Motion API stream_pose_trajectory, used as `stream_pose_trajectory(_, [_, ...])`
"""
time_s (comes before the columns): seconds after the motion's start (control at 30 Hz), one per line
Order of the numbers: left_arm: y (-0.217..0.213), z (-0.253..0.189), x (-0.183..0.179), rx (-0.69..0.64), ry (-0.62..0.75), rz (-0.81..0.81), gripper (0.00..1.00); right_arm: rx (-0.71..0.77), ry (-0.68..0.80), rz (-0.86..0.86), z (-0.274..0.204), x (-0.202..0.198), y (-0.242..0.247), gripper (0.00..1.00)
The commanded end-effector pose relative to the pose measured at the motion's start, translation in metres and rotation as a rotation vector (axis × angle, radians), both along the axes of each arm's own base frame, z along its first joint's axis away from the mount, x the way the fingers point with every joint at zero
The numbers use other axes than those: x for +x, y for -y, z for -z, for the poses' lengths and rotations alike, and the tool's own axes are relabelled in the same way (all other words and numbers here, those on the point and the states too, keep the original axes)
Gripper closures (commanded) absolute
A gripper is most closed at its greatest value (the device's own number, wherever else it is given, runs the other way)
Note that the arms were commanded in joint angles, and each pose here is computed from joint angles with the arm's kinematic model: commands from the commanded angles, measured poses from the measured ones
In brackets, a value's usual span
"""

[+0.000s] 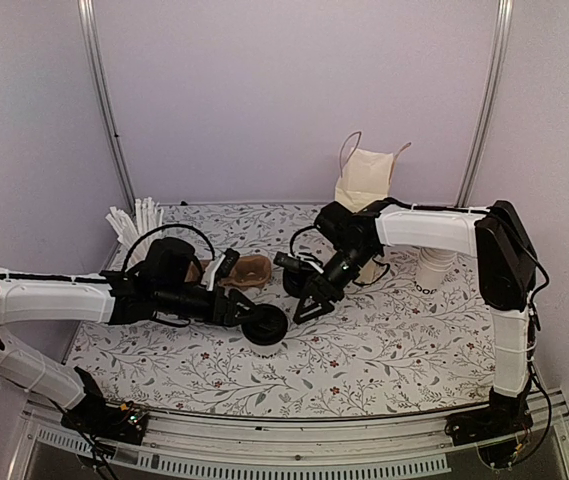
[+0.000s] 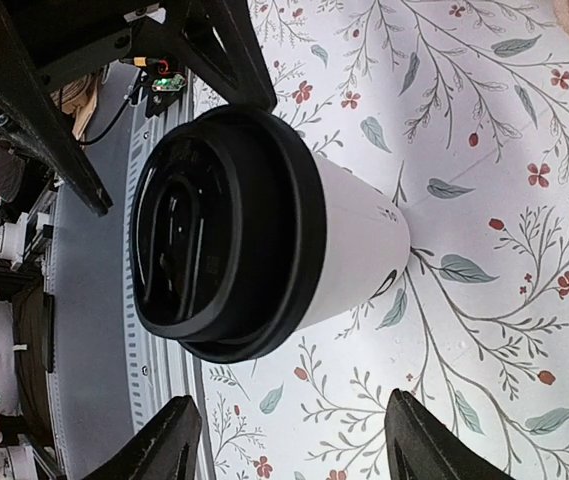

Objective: Pack the takeout coffee

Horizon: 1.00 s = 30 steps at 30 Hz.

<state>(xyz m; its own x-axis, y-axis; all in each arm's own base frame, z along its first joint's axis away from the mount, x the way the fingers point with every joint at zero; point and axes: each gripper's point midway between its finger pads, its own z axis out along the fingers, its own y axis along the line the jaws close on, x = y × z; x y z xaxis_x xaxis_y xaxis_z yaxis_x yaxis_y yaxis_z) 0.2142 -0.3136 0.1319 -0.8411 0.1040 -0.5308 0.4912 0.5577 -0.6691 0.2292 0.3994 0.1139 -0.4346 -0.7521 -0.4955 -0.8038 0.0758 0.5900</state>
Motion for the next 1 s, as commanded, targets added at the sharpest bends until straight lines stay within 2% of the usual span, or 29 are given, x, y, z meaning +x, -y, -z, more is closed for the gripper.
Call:
stream_pose_trajectory(0.0, [-0.003, -0.003, 0.003, 0.034, 0.049, -0.004, 0.33, 0.029, 0.069, 0.003, -0.018, 0.006, 0.001, 0.34])
stream_pose_trajectory(0.13, [-0.007, -0.002, 0.004, 0.052, 0.061, -0.014, 0.33, 0.019, 0.119, 0.005, -0.021, 0.011, 0.002, 0.31])
stream_pose_trajectory(0.27, [-0.019, 0.006, 0.007, 0.12, 0.065, -0.059, 0.3, 0.007, 0.283, -0.019, -0.03, 0.019, 0.001, 0.23])
stream_pose_trajectory(0.43, [-0.049, -0.01, 0.038, 0.217, 0.207, -0.202, 0.19, 0.05, 0.477, -0.051, -0.06, 0.025, -0.008, 0.13])
stream_pose_trajectory(0.57, [-0.068, -0.052, 0.068, 0.267, 0.362, -0.274, 0.09, 0.049, 0.553, -0.083, -0.067, 0.023, -0.024, 0.09])
stream_pose_trajectory(0.63, [-0.073, -0.079, 0.085, 0.282, 0.439, -0.304, 0.06, 0.046, 0.577, -0.12, -0.067, 0.015, -0.036, 0.03])
stream_pose_trajectory(0.7, [-0.082, -0.11, 0.106, 0.294, 0.494, -0.392, 0.04, 0.043, 0.588, -0.159, -0.064, 0.008, -0.049, 0.01])
stream_pose_trajectory(0.73, [-0.088, -0.123, 0.115, 0.295, 0.496, -0.445, 0.01, 0.045, 0.595, -0.171, -0.066, 0.005, -0.056, 0.01])
stream_pose_trajectory(0.97, [-0.118, -0.229, 0.165, 0.197, 0.398, -0.723, 0.0, -0.024, 0.605, -0.236, -0.035, -0.008, -0.077, 0.01])
